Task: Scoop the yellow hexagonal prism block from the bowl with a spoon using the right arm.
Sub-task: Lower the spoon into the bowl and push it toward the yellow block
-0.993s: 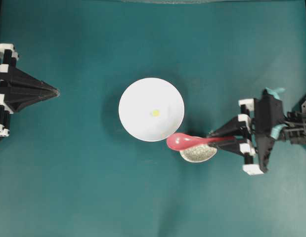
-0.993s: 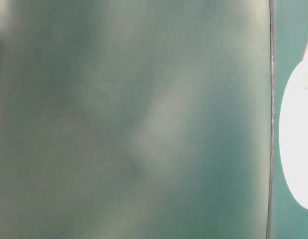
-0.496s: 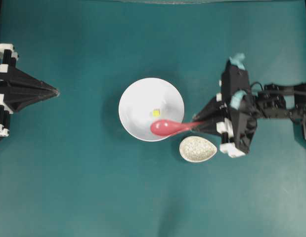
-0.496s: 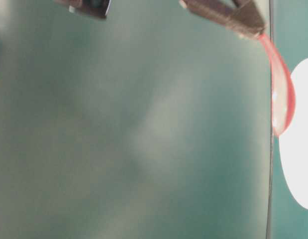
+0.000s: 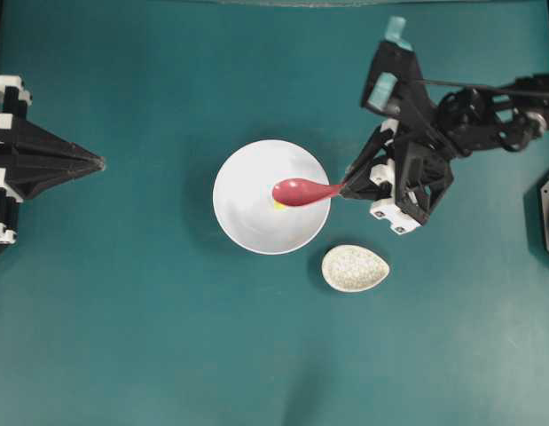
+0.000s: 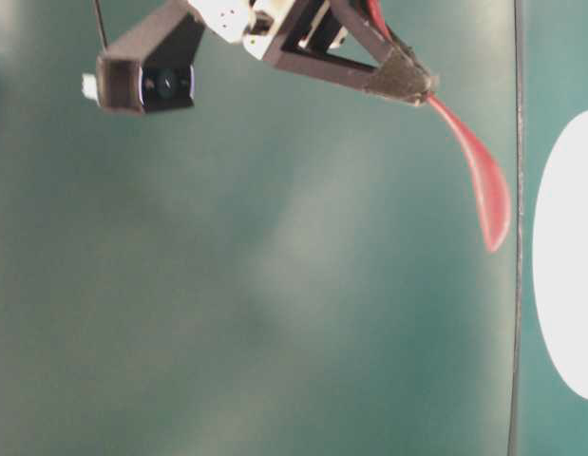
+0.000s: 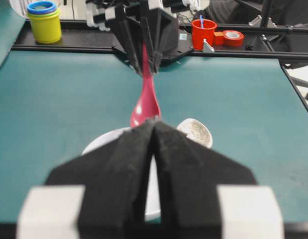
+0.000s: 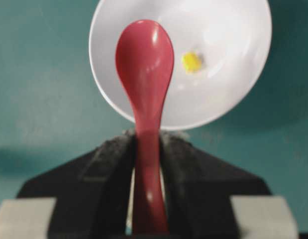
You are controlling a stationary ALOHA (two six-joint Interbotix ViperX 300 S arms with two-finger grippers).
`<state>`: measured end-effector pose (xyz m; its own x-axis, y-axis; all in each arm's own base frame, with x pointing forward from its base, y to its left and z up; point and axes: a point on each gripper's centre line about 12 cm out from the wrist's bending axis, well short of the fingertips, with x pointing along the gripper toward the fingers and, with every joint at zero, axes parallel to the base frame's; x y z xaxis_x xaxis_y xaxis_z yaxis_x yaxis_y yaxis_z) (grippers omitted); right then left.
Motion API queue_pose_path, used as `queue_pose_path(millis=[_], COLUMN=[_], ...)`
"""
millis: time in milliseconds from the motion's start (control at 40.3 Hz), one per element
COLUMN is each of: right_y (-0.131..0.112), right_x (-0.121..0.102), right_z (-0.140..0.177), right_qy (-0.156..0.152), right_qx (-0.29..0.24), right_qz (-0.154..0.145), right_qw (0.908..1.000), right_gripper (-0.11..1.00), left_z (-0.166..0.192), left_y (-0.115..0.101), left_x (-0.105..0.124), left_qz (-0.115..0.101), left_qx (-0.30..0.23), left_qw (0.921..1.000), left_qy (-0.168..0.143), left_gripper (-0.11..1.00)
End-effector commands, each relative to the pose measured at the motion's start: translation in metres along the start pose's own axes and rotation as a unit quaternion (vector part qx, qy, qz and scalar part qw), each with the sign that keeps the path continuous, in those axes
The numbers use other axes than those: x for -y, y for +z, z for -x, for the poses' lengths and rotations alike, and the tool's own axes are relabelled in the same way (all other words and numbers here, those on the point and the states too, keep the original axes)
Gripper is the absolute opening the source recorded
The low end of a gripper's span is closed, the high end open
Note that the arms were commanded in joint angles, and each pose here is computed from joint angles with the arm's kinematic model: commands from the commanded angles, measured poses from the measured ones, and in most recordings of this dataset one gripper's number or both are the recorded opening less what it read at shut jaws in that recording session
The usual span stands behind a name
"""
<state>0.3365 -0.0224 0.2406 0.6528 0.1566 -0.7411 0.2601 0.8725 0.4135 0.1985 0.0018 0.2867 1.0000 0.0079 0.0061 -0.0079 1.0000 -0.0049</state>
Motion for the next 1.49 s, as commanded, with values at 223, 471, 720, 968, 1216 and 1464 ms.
queue_pose_path(millis=[223,471,720,968,1216,1464], right_y=[0.024,0.035,0.048,0.048,0.043,0.038], right_x=[-0.009,-0.004,-0.006,-0.003,0.002,0.004], right_z=[-0.006,-0.017,-0.023,-0.030,-0.042,-0.045], right_qy=[-0.013,-0.061,-0.071,-0.074,-0.081,-0.085], right_qx=[-0.082,-0.152,-0.168,-0.181,-0.195,-0.216], right_qz=[-0.010,-0.016,-0.007,-0.009,-0.011,-0.012], right_qw=[0.9965,0.9863,0.9831,0.9807,0.9774,0.9725], right_gripper=[0.24,0.24,0.24,0.24,0.24,0.24], left_z=[-0.003,-0.003,-0.003,-0.003,-0.002,-0.002], left_y=[0.008,0.006,0.006,0.006,0.006,0.006], left_x=[-0.002,-0.002,-0.002,-0.002,-0.002,-0.002], left_qz=[-0.003,-0.002,-0.002,-0.004,-0.004,-0.002], left_qx=[0.008,-0.002,-0.002,-0.002,-0.004,-0.005], left_qw=[0.9999,1.0000,1.0000,1.0000,1.0000,1.0000], left_qy=[0.006,0.006,0.006,0.006,0.006,0.006], left_gripper=[0.01,0.01,0.01,0.01,0.01,0.01])
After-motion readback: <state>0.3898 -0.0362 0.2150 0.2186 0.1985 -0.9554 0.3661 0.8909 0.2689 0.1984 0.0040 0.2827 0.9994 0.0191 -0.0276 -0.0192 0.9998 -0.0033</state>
